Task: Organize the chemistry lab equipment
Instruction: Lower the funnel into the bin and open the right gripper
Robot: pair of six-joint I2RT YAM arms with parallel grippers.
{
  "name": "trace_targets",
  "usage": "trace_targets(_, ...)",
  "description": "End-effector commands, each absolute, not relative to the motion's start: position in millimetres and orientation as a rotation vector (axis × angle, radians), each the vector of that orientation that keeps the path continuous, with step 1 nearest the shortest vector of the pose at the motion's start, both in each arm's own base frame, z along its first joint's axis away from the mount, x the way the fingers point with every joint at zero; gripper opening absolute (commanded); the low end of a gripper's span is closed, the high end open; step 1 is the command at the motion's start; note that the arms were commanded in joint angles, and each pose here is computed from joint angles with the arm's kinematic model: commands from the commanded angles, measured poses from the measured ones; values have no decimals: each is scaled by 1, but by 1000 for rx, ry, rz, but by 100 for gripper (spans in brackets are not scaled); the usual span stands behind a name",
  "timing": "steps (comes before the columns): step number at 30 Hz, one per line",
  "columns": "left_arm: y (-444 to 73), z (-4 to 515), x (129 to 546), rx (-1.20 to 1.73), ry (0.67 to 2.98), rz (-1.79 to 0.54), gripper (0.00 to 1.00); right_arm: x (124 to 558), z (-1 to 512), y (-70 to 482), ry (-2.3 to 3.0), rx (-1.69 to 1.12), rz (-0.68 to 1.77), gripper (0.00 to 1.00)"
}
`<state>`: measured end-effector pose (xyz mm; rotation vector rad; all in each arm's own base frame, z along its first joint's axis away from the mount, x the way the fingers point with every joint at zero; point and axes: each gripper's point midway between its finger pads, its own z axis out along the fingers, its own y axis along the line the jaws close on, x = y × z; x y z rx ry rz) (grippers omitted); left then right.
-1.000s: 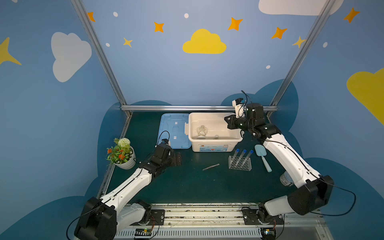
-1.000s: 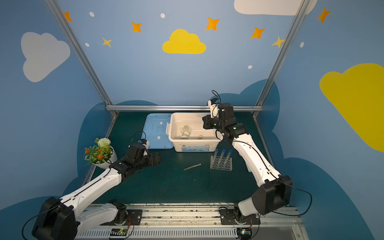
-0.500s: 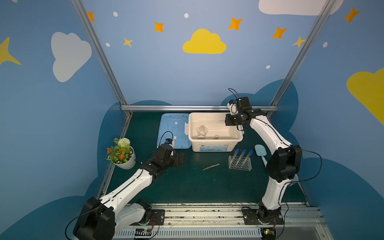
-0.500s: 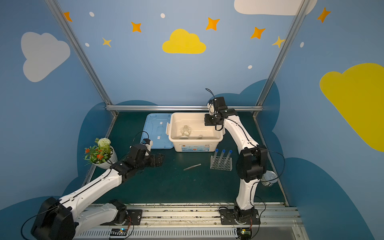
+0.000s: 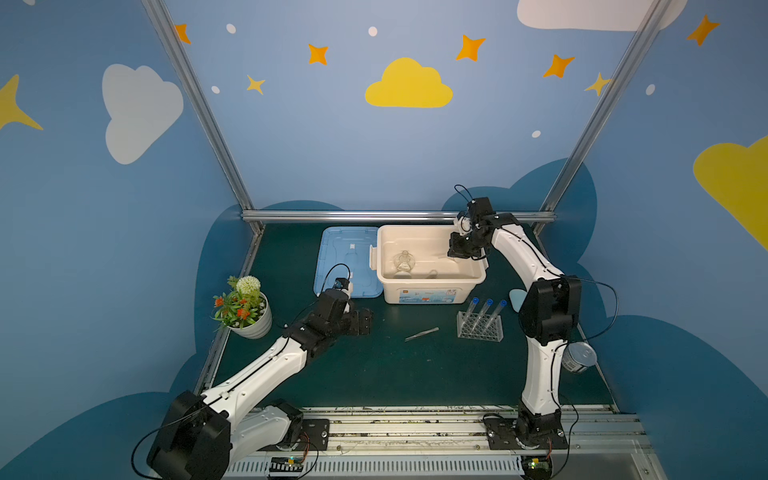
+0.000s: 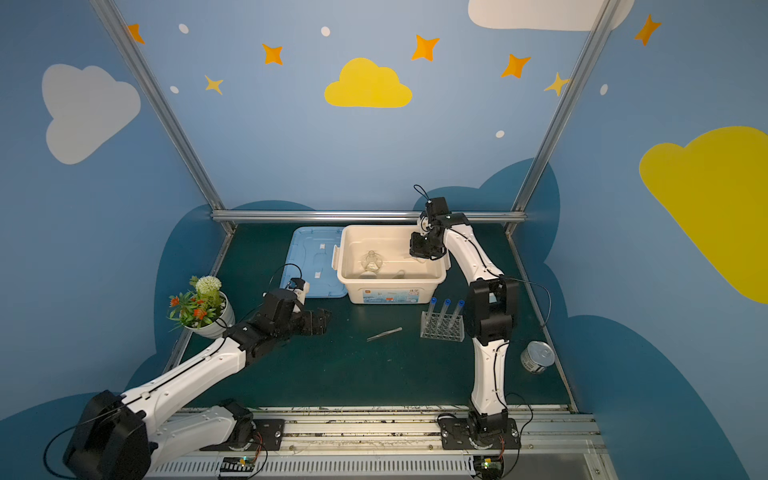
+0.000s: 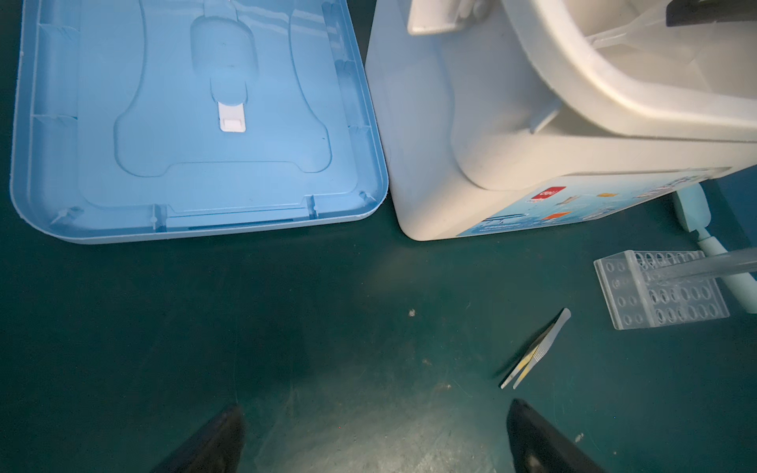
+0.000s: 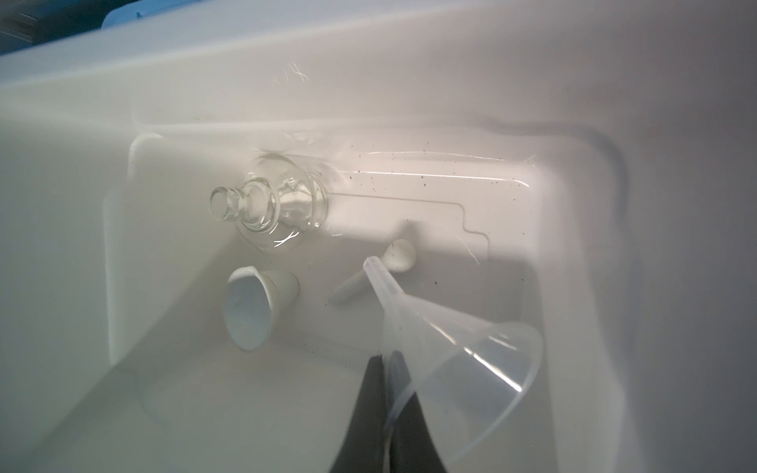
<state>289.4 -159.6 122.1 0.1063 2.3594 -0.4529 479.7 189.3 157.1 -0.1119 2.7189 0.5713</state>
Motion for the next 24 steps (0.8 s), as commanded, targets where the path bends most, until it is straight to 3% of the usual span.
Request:
trace_targets(1,-160,118,289,129,2366,-438,100,471,150,189,2759,-62,616,0)
trace_targets(24,-160,108,287,131,2395,-426,100,467,105,189,2878,14,646,0)
